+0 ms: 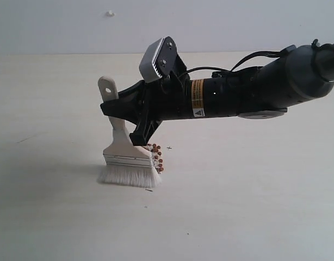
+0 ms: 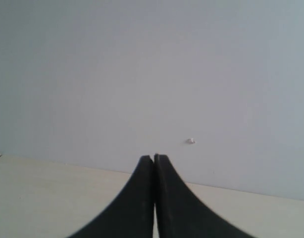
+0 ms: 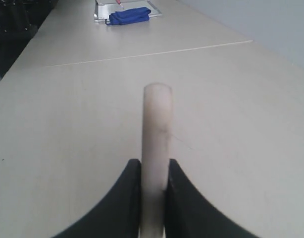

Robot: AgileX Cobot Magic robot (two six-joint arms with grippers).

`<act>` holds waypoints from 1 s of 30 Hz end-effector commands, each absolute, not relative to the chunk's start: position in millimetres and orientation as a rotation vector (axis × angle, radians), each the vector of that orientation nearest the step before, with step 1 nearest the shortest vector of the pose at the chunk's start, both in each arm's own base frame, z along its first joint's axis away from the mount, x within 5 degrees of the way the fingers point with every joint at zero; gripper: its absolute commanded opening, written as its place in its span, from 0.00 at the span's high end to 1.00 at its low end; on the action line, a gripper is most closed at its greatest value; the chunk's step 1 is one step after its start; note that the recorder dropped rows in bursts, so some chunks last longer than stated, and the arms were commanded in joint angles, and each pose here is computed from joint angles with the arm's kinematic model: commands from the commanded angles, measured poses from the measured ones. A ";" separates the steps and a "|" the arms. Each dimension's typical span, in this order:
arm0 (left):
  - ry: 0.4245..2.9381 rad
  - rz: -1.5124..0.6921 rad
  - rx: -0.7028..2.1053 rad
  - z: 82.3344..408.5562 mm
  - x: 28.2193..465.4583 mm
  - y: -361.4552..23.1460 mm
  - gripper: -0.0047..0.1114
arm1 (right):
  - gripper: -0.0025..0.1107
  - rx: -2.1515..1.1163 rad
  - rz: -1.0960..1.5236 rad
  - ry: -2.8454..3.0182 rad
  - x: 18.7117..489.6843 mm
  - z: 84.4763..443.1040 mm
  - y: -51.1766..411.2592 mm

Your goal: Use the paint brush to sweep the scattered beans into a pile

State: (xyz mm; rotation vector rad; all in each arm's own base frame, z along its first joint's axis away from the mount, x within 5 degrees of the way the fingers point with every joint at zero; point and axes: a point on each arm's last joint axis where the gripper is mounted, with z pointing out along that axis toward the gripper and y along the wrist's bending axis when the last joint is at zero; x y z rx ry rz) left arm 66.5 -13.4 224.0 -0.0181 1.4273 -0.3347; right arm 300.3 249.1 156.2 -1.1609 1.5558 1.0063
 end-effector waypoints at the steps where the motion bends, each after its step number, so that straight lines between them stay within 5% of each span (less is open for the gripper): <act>1: 1.421 -0.339 -0.022 223.7 66.0 -13.2 0.96 | 0.98 -1.190 1.043 1.549 297.1 156.1 250.4; 16: 1.421 -0.339 -0.022 223.7 66.0 -13.2 0.96 | 0.98 -0.915 1.130 1.514 297.9 217.9 245.1; 30: 1.421 -0.339 -0.022 223.7 66.0 -13.2 0.96 | 0.98 -0.094 0.818 1.704 257.6 184.1 275.7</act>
